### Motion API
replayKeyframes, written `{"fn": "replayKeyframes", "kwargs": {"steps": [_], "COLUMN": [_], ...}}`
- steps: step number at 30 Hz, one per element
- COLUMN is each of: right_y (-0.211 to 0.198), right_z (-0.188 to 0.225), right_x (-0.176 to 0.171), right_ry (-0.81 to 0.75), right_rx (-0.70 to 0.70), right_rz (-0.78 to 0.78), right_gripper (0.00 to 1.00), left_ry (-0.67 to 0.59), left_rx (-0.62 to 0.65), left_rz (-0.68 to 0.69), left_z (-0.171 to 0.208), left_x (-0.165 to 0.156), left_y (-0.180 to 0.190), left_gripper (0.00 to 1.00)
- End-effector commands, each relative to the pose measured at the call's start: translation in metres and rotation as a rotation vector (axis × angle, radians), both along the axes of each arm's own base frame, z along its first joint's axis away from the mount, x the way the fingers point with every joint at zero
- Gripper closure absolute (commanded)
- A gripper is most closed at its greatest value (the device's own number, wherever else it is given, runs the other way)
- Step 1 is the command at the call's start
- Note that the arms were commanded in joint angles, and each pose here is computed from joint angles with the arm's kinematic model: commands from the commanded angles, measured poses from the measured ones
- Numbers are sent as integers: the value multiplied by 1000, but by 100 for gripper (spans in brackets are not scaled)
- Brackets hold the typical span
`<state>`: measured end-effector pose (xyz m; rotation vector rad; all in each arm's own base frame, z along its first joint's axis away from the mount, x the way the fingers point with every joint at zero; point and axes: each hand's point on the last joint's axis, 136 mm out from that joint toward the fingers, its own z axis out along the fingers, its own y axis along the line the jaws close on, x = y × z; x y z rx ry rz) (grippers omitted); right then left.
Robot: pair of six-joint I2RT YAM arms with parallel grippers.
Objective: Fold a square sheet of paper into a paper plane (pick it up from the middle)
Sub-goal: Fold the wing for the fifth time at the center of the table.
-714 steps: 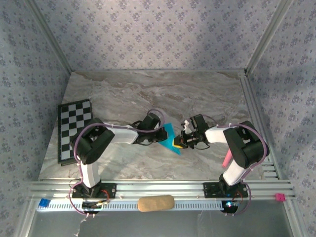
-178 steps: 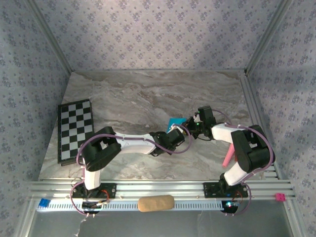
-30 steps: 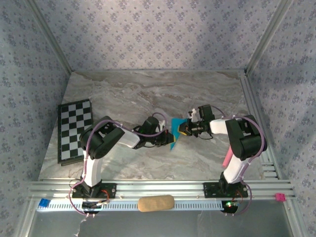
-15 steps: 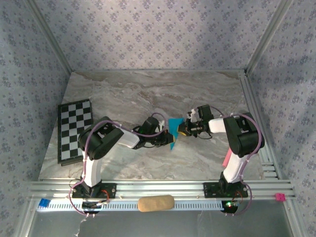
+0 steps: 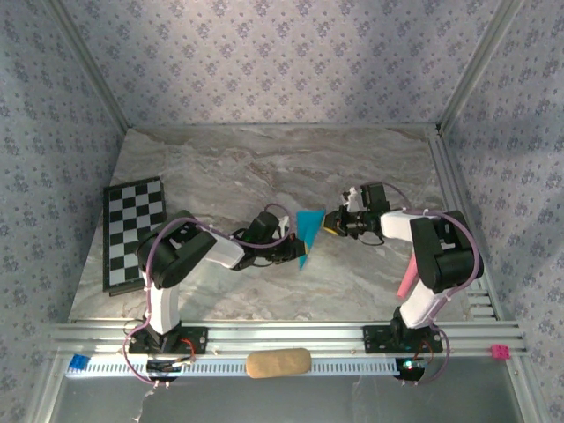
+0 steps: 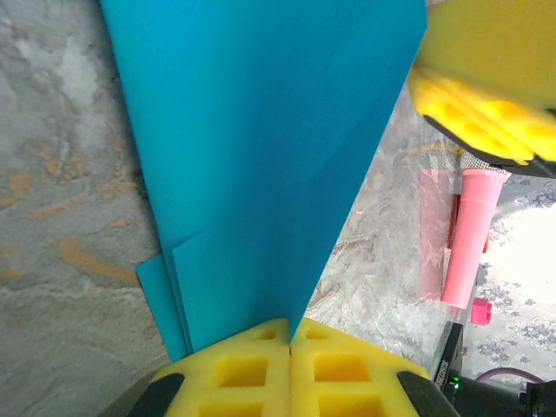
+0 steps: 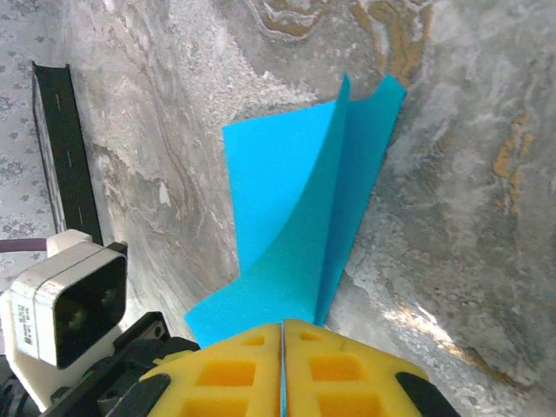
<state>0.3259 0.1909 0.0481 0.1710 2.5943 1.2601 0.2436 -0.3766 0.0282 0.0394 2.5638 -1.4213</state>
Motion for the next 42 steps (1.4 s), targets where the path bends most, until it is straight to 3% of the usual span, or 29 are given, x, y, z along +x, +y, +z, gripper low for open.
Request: {"fn": "replayKeyframes", "kwargs": {"steps": [1, 13, 20, 25, 42], "right_y": [-3, -4, 2, 14, 49], "right_z": [-6, 1, 8, 15, 15], "right_x": [-13, -24, -34, -38, -39], "right_ry": [22, 15, -10, -43, -65], "right_rx": [-13, -2, 14, 33, 58], "right_rz": [19, 16, 47, 107, 272], "right_gripper": [92, 92, 92, 92, 93], "left_ry": [36, -95, -167, -109, -27], "left_rx": [48, 123, 150, 123, 49], "left_rz": [-3, -110, -102, -136, -15], "left_z": [-18, -17, -16, -21, -24], "left_x": [-9, -18, -19, -29, -27], "left_y": [14, 22, 32, 30, 40], "left_gripper": [100, 100, 100, 100, 100]}}
